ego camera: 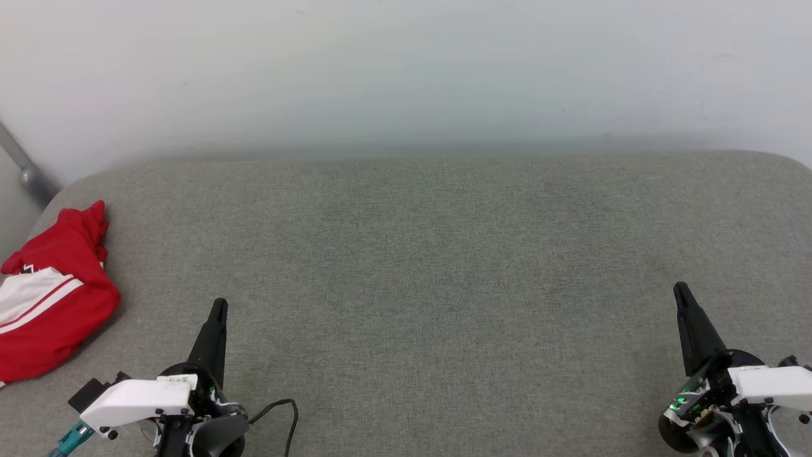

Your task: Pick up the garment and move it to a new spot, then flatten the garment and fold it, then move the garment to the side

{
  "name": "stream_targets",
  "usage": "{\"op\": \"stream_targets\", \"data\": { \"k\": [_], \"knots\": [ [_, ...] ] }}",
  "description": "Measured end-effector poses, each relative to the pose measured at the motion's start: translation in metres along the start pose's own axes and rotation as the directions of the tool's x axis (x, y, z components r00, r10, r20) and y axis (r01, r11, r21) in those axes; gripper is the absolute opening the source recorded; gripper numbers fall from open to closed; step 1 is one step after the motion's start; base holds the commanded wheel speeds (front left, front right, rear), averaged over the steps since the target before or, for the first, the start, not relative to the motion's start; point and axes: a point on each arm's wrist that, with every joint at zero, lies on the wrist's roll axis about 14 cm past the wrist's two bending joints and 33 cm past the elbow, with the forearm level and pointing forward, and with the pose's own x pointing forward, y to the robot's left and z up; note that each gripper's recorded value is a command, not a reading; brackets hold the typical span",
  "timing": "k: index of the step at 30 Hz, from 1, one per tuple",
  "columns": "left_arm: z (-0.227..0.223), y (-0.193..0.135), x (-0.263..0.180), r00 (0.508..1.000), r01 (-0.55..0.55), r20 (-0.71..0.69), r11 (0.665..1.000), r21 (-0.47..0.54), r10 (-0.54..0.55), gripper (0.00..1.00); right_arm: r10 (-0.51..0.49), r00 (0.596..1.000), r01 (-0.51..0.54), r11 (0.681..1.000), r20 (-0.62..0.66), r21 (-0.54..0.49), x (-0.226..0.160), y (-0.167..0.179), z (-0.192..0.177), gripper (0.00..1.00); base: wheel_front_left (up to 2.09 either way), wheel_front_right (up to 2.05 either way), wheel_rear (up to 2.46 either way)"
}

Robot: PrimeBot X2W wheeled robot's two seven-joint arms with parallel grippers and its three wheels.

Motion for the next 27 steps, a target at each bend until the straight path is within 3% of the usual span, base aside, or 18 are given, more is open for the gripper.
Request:
{"op": "stream_targets", "data": {
  "k": [27],
  "knots": [
    [0.0001, -0.0001, 0.0000, 1.000, 0.000, 0.000, 1.000, 0.000, 0.000, 0.00, 0.000, 1.000, 0.000, 1.000, 0.000, 0.000, 0.0000, 0.0000, -0.0001, 0.00, 0.00, 0.00, 0.00]
  ]
}}
